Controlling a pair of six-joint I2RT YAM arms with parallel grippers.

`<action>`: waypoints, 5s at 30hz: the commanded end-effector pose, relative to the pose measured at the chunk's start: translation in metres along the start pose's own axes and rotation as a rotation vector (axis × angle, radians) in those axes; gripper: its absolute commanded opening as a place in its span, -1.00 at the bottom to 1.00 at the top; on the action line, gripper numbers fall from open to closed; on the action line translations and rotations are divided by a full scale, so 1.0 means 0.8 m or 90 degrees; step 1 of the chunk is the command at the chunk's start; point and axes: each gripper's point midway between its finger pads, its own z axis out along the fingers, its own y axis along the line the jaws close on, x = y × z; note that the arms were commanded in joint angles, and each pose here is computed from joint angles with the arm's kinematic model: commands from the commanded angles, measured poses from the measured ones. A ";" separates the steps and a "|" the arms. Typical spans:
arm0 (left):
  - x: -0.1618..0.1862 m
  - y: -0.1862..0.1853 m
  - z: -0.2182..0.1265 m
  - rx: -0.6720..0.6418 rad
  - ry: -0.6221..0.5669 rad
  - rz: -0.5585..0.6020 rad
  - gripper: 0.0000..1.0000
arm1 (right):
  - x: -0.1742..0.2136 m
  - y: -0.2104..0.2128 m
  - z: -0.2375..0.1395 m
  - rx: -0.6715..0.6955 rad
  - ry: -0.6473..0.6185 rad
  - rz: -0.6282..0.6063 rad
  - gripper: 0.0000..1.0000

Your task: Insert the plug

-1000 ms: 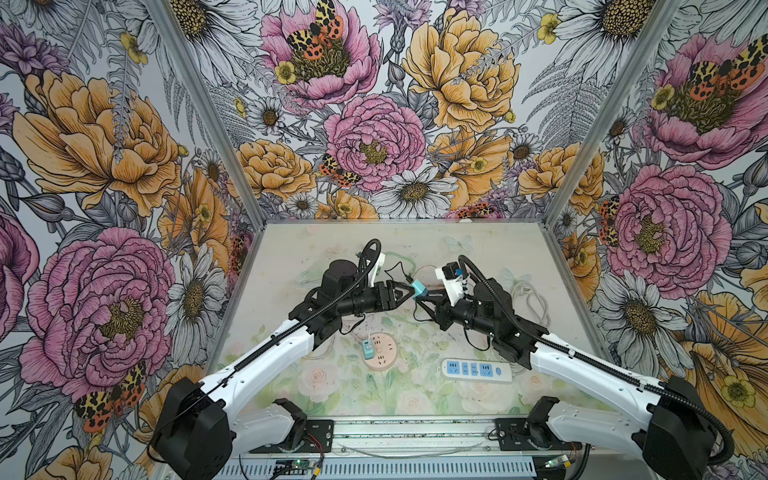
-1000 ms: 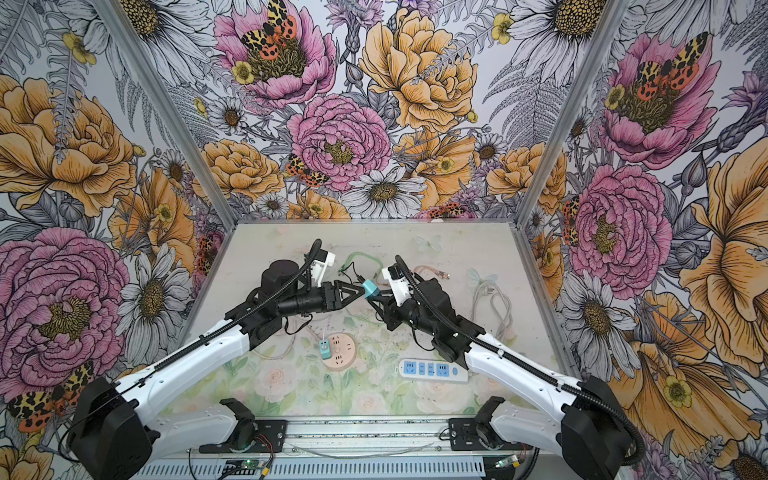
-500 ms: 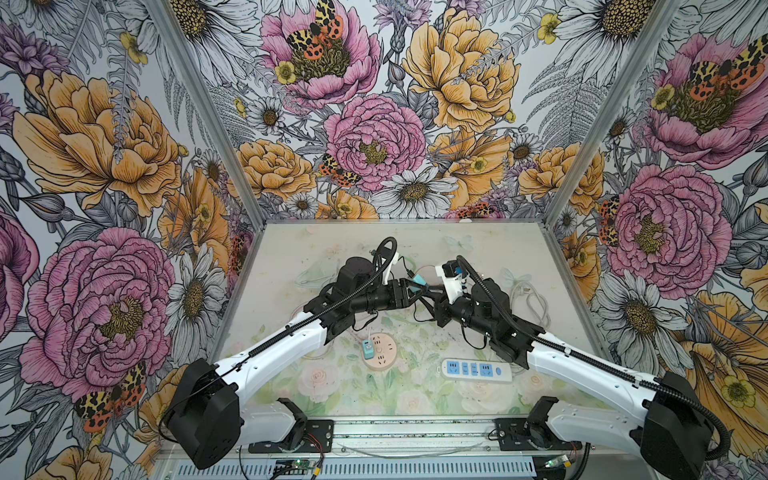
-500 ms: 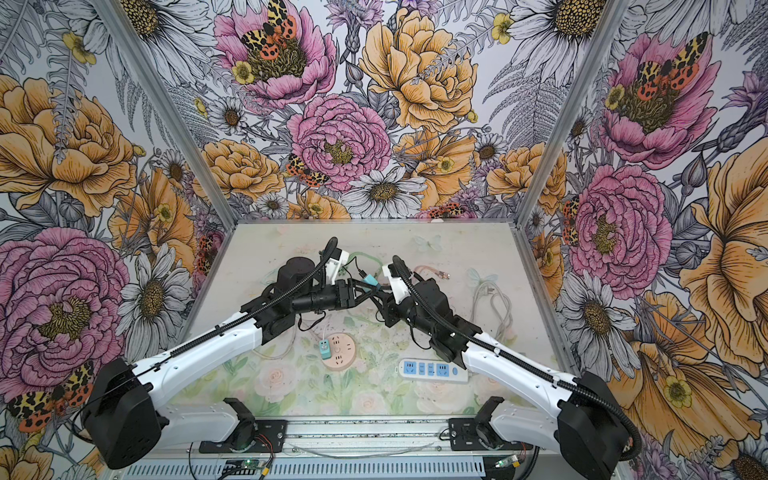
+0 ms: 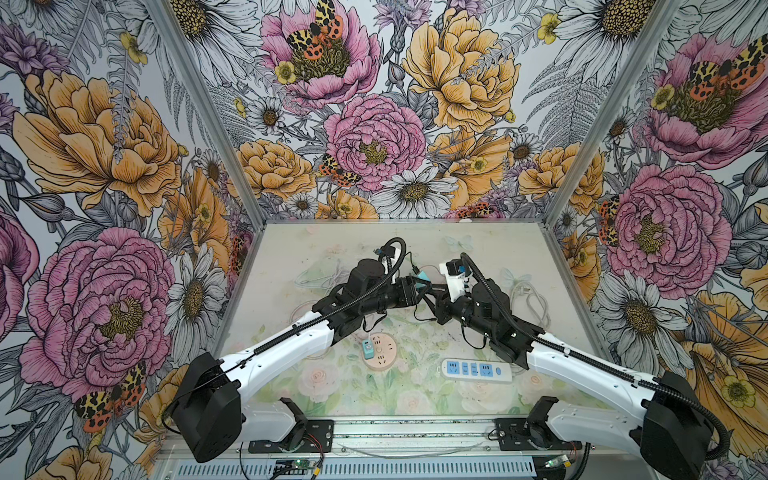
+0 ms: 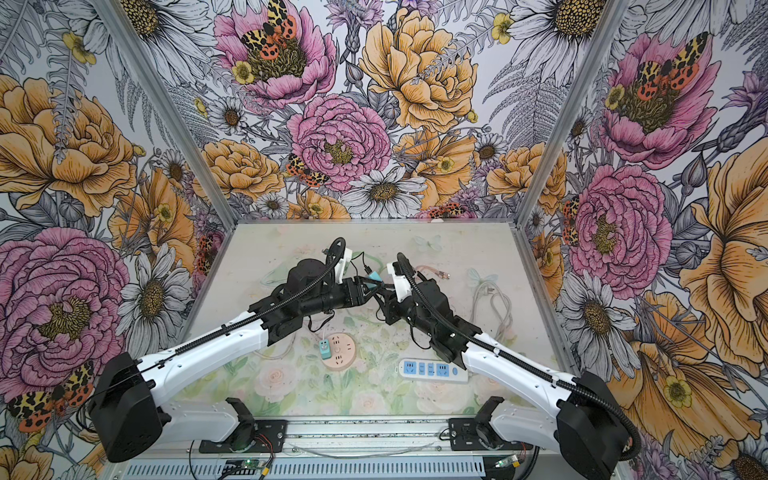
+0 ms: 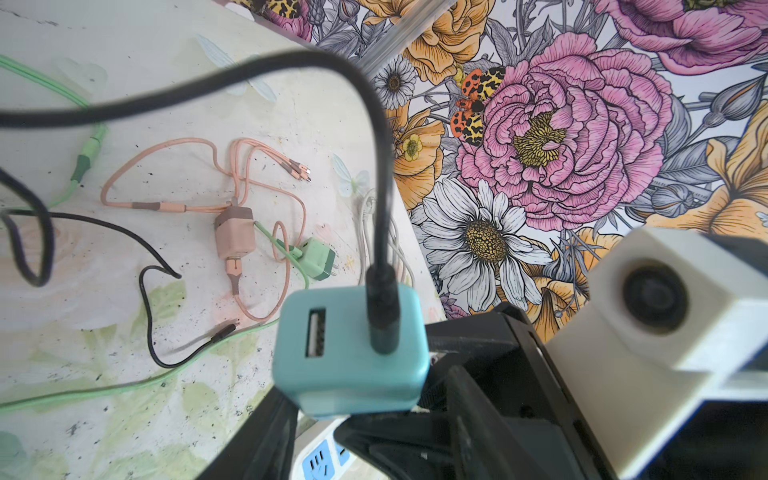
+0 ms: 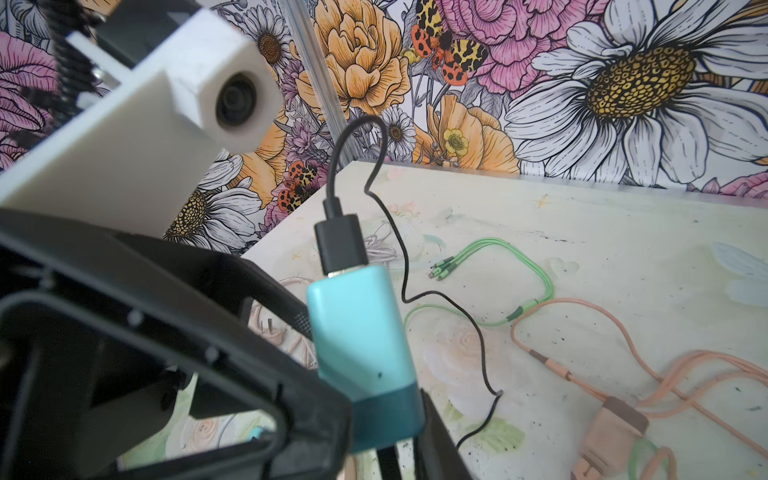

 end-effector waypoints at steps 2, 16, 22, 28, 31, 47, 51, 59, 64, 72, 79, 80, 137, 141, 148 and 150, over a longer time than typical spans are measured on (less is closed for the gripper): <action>-0.004 -0.024 0.012 0.010 -0.022 0.034 0.15 | -0.022 0.030 -0.001 -0.058 -0.046 0.007 -1.00; 0.008 -0.020 0.034 -0.007 -0.008 0.033 -0.10 | -0.031 0.026 -0.012 -0.042 -0.072 0.005 -1.00; 0.008 -0.002 0.022 -0.065 0.008 0.074 -0.24 | -0.031 0.021 -0.014 -0.024 -0.060 0.010 -0.49; -0.017 0.027 -0.040 -0.139 0.037 0.198 -0.30 | -0.029 0.019 -0.035 -0.001 -0.012 -0.003 -0.05; -0.024 0.036 -0.078 -0.198 0.060 0.309 -0.30 | -0.038 0.014 -0.054 0.021 -0.014 0.021 0.00; -0.015 0.027 -0.118 -0.194 0.086 0.551 -0.34 | -0.055 0.116 -0.075 -0.302 0.061 0.035 0.13; -0.008 0.013 -0.117 -0.157 0.105 0.586 -0.34 | -0.036 0.113 -0.055 -0.314 0.110 0.067 0.13; 0.013 0.006 -0.108 -0.134 0.152 0.628 -0.33 | -0.031 0.103 -0.051 -0.302 0.110 0.067 0.15; 0.021 0.001 -0.103 -0.113 0.167 0.628 -0.31 | -0.042 0.100 -0.058 -0.317 0.079 0.077 0.25; 0.026 -0.009 -0.099 -0.094 0.174 0.648 -0.29 | -0.024 0.091 -0.036 -0.311 0.122 0.116 0.24; 0.035 -0.008 -0.091 -0.093 0.190 0.658 -0.26 | -0.031 0.094 -0.031 -0.329 0.109 0.128 0.24; 0.037 -0.007 -0.089 -0.092 0.195 0.658 -0.26 | -0.033 0.096 -0.031 -0.335 0.106 0.130 0.24; 0.008 -0.007 -0.080 -0.226 0.177 0.810 -0.13 | 0.037 0.080 0.006 -0.321 0.253 0.183 -0.27; 0.005 -0.006 -0.081 -0.231 0.175 0.821 -0.14 | 0.038 0.086 0.003 -0.344 0.260 0.184 -0.19; 0.002 -0.011 -0.080 -0.228 0.174 0.839 -0.15 | 0.046 0.087 0.003 -0.354 0.275 0.192 -0.07; 0.001 -0.011 -0.078 -0.228 0.175 0.840 -0.15 | 0.049 0.086 0.005 -0.352 0.280 0.195 -0.08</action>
